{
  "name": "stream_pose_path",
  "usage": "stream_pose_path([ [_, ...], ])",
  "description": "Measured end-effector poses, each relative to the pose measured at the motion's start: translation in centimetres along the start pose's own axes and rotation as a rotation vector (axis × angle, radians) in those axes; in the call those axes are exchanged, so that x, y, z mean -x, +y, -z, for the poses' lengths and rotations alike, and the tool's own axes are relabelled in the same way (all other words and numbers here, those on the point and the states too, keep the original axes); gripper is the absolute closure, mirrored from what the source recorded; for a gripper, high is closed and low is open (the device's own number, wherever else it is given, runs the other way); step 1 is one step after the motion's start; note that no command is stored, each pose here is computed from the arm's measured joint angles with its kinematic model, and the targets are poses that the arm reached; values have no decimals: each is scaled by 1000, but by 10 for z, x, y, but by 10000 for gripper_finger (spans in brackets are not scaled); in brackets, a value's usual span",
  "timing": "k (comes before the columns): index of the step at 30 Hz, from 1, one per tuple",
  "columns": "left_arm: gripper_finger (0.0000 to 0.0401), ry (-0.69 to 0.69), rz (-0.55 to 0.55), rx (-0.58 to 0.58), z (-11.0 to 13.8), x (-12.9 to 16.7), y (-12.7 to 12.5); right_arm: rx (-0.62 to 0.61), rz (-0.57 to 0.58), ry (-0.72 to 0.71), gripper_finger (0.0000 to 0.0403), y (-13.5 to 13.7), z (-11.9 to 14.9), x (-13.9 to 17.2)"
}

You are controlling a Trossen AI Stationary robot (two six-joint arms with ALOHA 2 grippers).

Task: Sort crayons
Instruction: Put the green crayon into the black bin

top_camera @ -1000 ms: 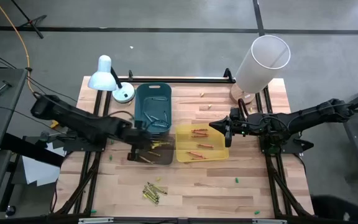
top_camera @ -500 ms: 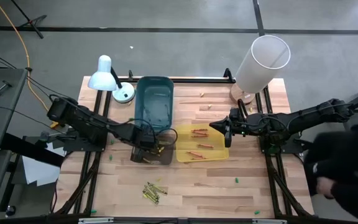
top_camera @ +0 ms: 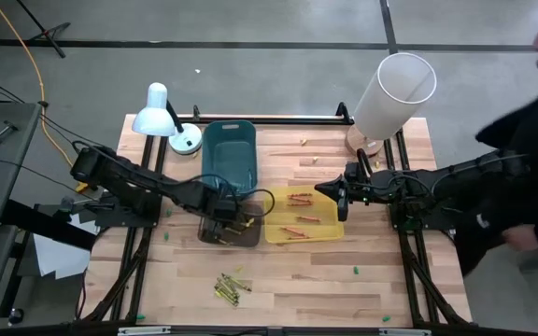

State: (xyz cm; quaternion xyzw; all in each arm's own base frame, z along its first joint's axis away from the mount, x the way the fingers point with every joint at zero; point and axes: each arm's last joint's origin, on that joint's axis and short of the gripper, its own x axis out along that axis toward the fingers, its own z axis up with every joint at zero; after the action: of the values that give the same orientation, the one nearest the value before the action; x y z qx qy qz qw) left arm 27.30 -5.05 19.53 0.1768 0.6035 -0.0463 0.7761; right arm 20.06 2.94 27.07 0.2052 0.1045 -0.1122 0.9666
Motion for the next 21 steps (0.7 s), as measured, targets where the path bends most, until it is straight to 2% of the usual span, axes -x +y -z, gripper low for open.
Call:
stream_pose_path([
  [6, 277, 5, 58, 47, -6, 24, 4, -3, -6, 3, 403, 0, 0, 0],
  [11, 268, -187, 177, 212, -4, 66, 0, -3, -34, 20, 403, 1, 1, 0],
  [13, 270, -293, 204, 236, -1, 86, -9, -3, -55, 31, 403, 2, 1, 0],
  [16, 273, -394, 249, 184, 3, 105, -33, 2, -72, 53, 403, 2, 2, 0],
  [21, 274, -365, 278, 0, 2, 100, -88, 13, -65, 71, 403, 1, 4, 0],
])
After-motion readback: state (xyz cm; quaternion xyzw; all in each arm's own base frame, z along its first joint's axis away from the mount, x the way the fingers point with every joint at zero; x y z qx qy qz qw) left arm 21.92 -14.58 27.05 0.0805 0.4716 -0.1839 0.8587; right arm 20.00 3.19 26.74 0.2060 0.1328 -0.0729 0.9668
